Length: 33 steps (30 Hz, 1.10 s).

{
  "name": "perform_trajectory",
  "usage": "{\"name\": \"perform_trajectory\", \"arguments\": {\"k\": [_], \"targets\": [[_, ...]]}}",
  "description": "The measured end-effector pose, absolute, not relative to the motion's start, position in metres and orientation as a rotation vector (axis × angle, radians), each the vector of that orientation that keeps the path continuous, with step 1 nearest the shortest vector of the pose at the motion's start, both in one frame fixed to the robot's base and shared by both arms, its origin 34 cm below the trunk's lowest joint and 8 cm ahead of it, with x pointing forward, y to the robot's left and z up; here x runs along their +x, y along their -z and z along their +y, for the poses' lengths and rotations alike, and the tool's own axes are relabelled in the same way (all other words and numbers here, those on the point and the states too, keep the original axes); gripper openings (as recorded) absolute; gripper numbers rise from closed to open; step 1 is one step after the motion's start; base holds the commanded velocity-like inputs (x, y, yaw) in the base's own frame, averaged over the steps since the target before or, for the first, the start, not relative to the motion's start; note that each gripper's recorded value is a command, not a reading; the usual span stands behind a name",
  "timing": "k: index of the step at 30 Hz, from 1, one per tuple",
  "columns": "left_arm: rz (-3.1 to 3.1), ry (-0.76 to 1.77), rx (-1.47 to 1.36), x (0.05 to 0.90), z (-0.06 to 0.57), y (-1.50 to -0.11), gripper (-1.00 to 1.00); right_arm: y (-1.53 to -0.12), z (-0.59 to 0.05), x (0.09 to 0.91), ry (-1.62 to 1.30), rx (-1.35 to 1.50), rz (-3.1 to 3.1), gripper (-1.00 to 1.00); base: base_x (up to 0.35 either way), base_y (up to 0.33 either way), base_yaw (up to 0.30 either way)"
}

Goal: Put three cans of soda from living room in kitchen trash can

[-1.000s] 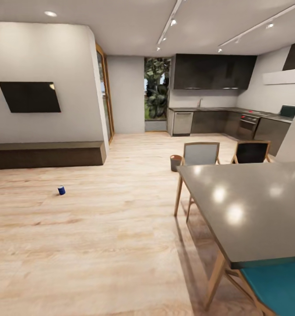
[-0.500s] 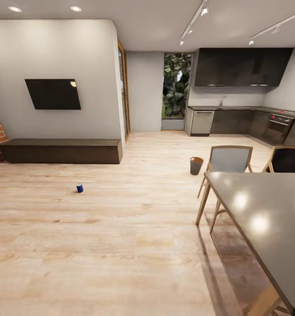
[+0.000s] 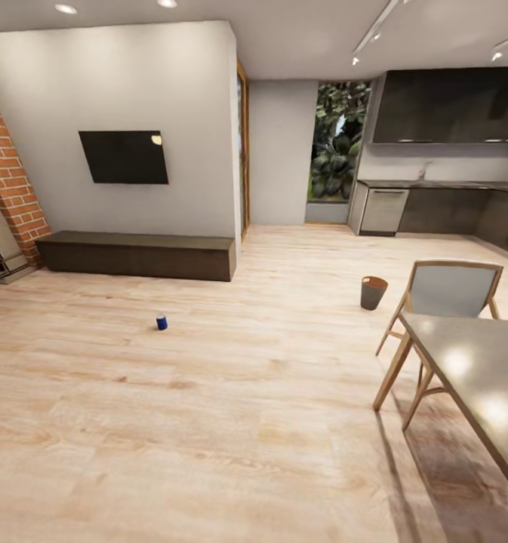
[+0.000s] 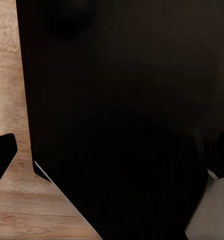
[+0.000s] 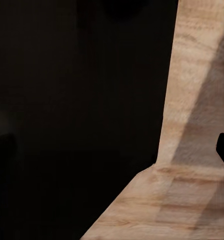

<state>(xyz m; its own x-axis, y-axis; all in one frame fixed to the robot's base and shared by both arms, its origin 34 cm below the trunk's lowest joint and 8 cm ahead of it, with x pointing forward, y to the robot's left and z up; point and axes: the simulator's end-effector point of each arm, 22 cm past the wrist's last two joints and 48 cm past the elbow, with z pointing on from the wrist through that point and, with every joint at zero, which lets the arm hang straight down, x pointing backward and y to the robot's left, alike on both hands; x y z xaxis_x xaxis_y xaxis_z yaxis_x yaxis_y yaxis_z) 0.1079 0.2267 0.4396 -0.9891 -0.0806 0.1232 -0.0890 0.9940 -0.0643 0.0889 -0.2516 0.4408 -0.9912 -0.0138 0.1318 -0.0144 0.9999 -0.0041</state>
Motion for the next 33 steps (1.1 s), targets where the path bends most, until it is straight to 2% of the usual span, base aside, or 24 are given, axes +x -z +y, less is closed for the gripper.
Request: {"name": "perform_trajectory", "arguments": {"k": [6, 11, 23, 33], "targets": [[-3.017, -0.107, 0.128, 0.1074, 0.2266, -0.4396, 1.00, -0.4412, -0.2514, 0.0865, -0.007, 0.020, -3.003, 1.00, 0.338, 0.002, 0.185], [-3.020, -0.111, 0.129, 0.1079, 0.2248, -0.4396, 1.00, -0.4413, -0.2515, 0.0857, -0.008, 0.018, -3.001, 1.00, 0.322, 0.000, 0.029], [-3.043, -0.112, 0.125, 0.1127, 0.2244, -0.4391, 1.00, -0.4413, -0.2503, 0.0856, -0.005, 0.017, -3.001, 1.00, 0.076, 0.002, -0.245], [-3.042, -0.109, 0.128, 0.1128, 0.2258, -0.4390, 1.00, -0.4413, -0.2506, 0.0856, -0.006, 0.017, -3.001, 1.00, 0.301, 0.127, -0.187]]}}
